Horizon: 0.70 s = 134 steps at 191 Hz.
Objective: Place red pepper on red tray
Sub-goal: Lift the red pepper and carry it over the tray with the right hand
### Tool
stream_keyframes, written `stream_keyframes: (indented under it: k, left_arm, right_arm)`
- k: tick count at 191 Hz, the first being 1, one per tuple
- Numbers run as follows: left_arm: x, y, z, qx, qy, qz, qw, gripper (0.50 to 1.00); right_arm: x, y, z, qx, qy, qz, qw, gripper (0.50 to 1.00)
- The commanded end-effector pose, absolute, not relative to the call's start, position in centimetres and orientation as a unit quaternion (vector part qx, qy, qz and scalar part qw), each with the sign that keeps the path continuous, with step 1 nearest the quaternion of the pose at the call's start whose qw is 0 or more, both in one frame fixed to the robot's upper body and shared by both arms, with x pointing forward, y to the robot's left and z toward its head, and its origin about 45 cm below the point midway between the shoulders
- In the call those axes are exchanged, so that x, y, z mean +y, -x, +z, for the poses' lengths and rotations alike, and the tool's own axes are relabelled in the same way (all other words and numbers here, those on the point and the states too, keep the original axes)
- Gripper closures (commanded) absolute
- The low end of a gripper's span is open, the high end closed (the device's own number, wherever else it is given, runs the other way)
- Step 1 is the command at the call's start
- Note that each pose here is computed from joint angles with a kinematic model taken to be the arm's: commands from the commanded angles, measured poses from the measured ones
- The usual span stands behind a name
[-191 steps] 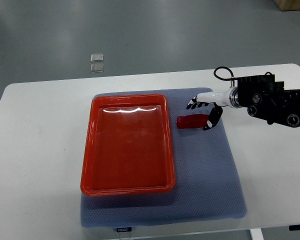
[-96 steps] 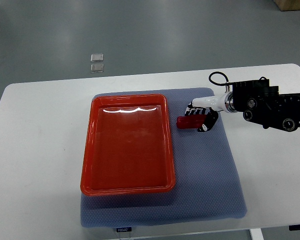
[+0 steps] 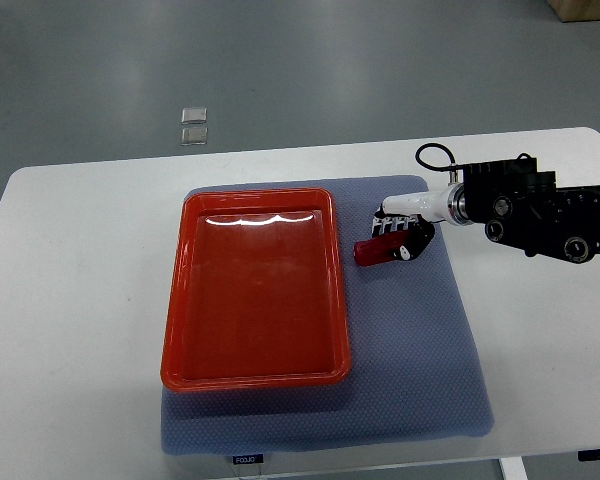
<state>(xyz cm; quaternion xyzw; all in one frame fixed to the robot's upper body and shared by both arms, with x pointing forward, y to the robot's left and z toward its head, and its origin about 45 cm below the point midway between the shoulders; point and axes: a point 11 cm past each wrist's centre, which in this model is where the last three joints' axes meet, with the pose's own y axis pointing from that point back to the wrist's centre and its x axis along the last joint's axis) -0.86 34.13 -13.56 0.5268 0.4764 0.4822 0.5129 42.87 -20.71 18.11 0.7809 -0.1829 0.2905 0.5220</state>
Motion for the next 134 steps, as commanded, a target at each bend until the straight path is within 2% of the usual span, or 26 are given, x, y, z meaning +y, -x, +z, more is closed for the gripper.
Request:
stream_keyframes:
  k: [1,39,89,121,134]
  left_arm:
    - [34.1,0.9,-13.6,0.477,-0.527,0.482,0.513,0.5]
    - [34.1,0.9,-13.6,0.477,-0.527,0.482,0.513,0.5]
    - [34.1,0.9,-13.6,0.477,-0.527,0.482,0.513,0.5]
    - [34.1,0.8,-13.6,0.476,-0.527,0.482,0.513,0.5]
    - [34.1,0.9,-13.6,0.477,-0.527,0.482,0.513,0.5]
  right_arm:
    - [-20.8,-42.9,18.2,-0.184,-0.78,0.291,0.522,0.989]
    - [-21.0,-43.2,18.7,-0.188,-0.779,0.294,0.522,0.989]
    - [-20.5,-45.8,23.1,-0.228,-0.773,0.323,0.497,0.987]
    - [-18.2,-47.0,26.5,-0.246,-0.776,0.35,0.464,0.977]
    - [-16.0,-46.7,26.9,-0.239,-0.789,0.353,0.442,0.975]
